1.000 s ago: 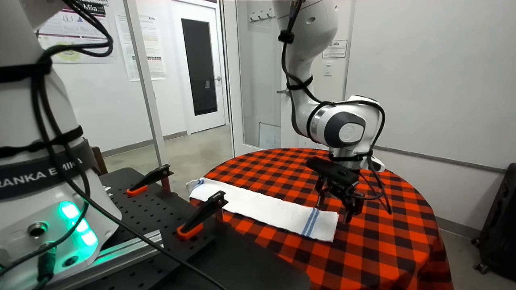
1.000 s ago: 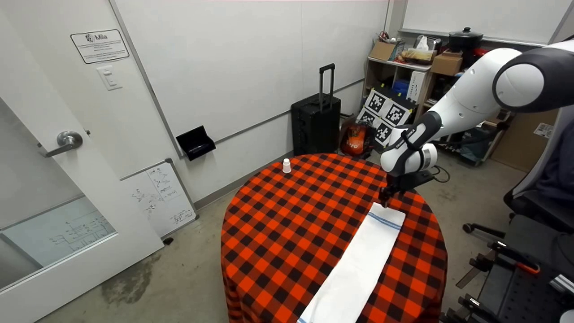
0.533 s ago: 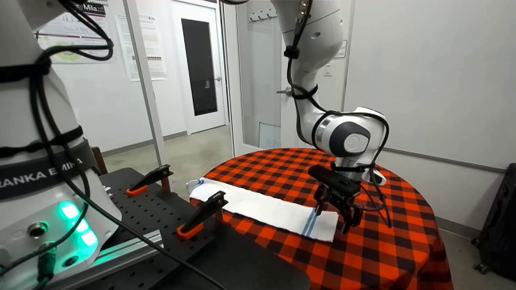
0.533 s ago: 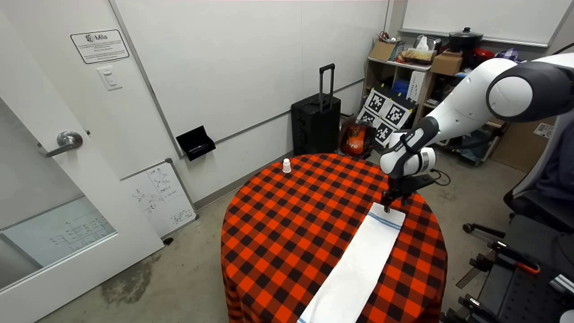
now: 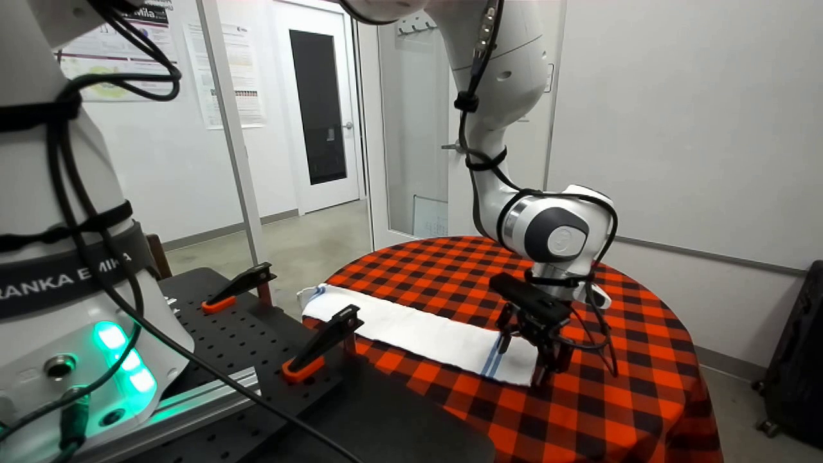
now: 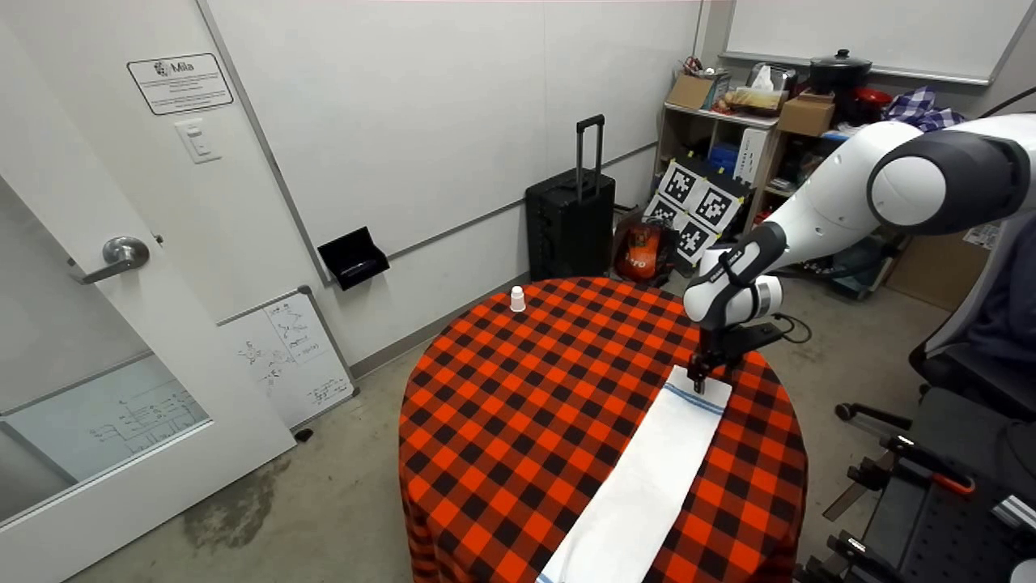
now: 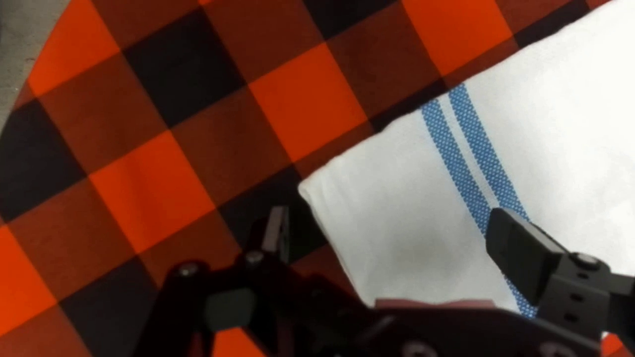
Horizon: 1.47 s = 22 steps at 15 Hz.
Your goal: Move the tea towel to the right and then fold it
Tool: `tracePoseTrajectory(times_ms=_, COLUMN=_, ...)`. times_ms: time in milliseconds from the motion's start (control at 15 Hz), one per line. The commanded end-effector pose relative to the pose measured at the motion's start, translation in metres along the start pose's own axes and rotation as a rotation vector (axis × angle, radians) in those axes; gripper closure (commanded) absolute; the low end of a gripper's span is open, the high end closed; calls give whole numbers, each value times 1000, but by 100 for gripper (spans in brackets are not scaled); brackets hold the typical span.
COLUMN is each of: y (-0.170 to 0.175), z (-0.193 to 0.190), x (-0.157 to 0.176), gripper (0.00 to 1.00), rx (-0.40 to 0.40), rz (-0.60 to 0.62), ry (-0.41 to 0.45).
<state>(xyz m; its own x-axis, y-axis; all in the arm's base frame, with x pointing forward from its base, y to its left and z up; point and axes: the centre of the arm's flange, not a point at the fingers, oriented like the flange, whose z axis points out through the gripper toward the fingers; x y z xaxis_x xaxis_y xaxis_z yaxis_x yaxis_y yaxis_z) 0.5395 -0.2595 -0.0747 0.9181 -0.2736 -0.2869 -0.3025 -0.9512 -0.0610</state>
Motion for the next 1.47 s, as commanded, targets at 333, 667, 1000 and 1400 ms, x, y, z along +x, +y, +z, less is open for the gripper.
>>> tracePoseTrajectory(times_ms=333, y=-1, z=10, x=7, gripper=39, rx=31, rz=-13, ry=-19)
tracePoseTrajectory(times_ms=667, y=-3, z=5, x=7, gripper=78, rx=32, rz=-17, ry=-20)
tracePoseTrajectory(times_ms=1000, y=-7, z=-7, x=8, gripper=100, rx=28, rz=-26, ry=-14)
tracePoseTrajectory(times_ms=1400, y=-29, z=-59, x=8, gripper=98, rx=-19, rz=-89, ry=32)
